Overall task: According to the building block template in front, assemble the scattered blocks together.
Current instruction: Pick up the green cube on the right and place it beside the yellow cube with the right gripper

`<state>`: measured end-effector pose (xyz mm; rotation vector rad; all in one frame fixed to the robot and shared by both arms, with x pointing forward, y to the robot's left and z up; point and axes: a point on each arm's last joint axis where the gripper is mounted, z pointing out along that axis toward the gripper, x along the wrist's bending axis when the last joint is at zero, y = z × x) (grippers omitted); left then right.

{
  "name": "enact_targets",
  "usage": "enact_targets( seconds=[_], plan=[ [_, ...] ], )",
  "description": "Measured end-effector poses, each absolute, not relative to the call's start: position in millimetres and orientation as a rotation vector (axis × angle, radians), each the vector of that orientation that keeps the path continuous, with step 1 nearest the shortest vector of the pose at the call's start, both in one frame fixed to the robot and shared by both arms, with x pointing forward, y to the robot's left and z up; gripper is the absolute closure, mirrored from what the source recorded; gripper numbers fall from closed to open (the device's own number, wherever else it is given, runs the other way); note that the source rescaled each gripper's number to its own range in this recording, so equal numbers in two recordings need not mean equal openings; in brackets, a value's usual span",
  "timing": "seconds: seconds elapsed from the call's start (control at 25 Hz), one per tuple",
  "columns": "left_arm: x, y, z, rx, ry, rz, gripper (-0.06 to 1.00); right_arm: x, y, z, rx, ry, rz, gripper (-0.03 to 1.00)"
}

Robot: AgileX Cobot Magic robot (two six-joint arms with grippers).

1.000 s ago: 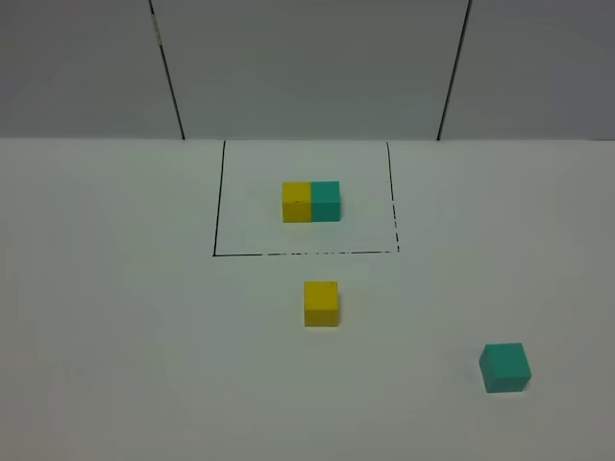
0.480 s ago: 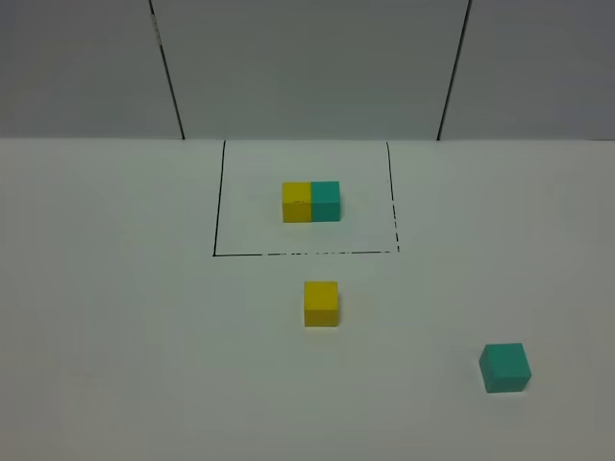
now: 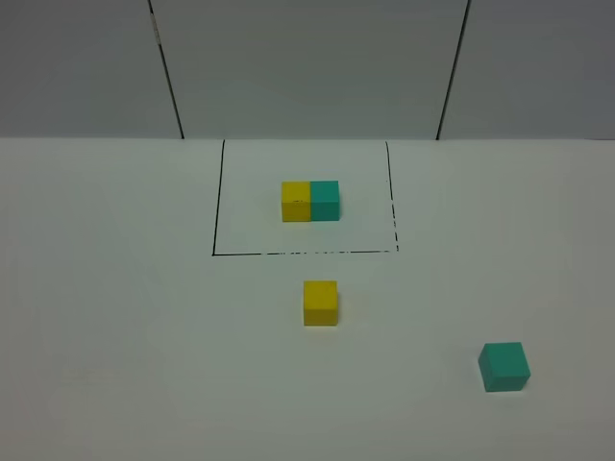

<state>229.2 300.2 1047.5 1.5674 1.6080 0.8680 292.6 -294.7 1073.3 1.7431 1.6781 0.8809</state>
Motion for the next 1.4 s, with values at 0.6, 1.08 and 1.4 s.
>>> enact_targets(
  seconds=[0.6, 1.08, 1.4],
  plan=[
    [229.2, 300.2, 1047.5, 1.567, 1.608, 0.868, 0.31, 483.6, -259.7, 1020.5, 2.098, 2.148, 0.568, -0.03],
    [229.2, 300.2, 1047.5, 1.567, 1.608, 0.868, 0.31, 519.8, -202.5, 961.9, 1.976, 2.25, 0.266, -0.03],
    [229.2, 300.2, 1047.5, 1.567, 1.608, 0.868, 0.31, 528.6, -200.1, 945.3, 1.983, 2.229, 0.267, -0.03]
  ],
)
